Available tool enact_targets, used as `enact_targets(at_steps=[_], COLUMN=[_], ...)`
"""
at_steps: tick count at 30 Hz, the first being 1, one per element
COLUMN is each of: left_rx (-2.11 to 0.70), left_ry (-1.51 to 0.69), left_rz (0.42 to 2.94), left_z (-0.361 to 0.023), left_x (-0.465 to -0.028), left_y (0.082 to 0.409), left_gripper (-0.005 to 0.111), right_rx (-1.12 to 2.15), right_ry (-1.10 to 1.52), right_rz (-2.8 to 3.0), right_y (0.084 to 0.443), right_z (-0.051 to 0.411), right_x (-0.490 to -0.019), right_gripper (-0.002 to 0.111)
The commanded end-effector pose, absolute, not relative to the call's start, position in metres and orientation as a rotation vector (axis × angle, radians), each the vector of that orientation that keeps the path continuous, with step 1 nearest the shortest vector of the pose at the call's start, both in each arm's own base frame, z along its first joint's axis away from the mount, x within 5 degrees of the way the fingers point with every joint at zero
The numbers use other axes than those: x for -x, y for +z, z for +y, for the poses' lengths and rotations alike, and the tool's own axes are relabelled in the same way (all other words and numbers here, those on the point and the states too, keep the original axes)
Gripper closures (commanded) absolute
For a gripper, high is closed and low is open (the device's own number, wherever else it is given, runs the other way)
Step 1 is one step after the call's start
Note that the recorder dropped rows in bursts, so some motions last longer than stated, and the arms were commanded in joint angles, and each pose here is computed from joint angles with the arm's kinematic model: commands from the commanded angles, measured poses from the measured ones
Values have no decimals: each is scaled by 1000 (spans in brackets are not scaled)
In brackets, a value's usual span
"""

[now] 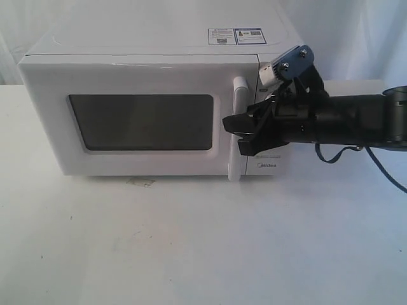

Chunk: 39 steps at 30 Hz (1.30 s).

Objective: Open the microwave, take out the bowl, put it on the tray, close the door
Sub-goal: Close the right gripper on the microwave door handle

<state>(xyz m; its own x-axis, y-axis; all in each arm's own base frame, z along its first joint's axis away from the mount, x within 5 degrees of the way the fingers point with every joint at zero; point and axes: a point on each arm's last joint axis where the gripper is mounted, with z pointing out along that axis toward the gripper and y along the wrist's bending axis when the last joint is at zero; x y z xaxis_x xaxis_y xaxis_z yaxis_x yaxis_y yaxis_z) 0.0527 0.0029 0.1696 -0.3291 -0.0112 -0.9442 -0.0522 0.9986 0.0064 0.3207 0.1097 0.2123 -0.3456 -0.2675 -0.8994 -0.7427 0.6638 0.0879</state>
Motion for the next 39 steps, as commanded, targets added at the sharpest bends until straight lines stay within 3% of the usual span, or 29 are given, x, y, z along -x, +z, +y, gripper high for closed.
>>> enact_targets(at_steps=[1, 4, 10, 25, 39], left_rx=[55, 55, 55, 55, 55], left_ry=[38, 38, 38, 38, 38], left_rz=[1902, 1902, 1902, 1902, 1902], left_z=[3, 3, 3, 3, 3], left_x=[-53, -53, -53, -53, -53], left_y=[169, 169, 169, 169, 169], left_gripper=[107, 107, 107, 107, 107], right_rx=[960, 967, 998, 1046, 1098], right_ry=[710, 690, 925, 1182, 1273], right_rz=[1872, 1884, 1763, 1613, 1558], right_y=[196, 195, 206, 212, 213], right_z=[141, 143, 154, 160, 167], right_x=[-319, -318, -307, -286, -271], right_gripper=[108, 108, 108, 108, 108])
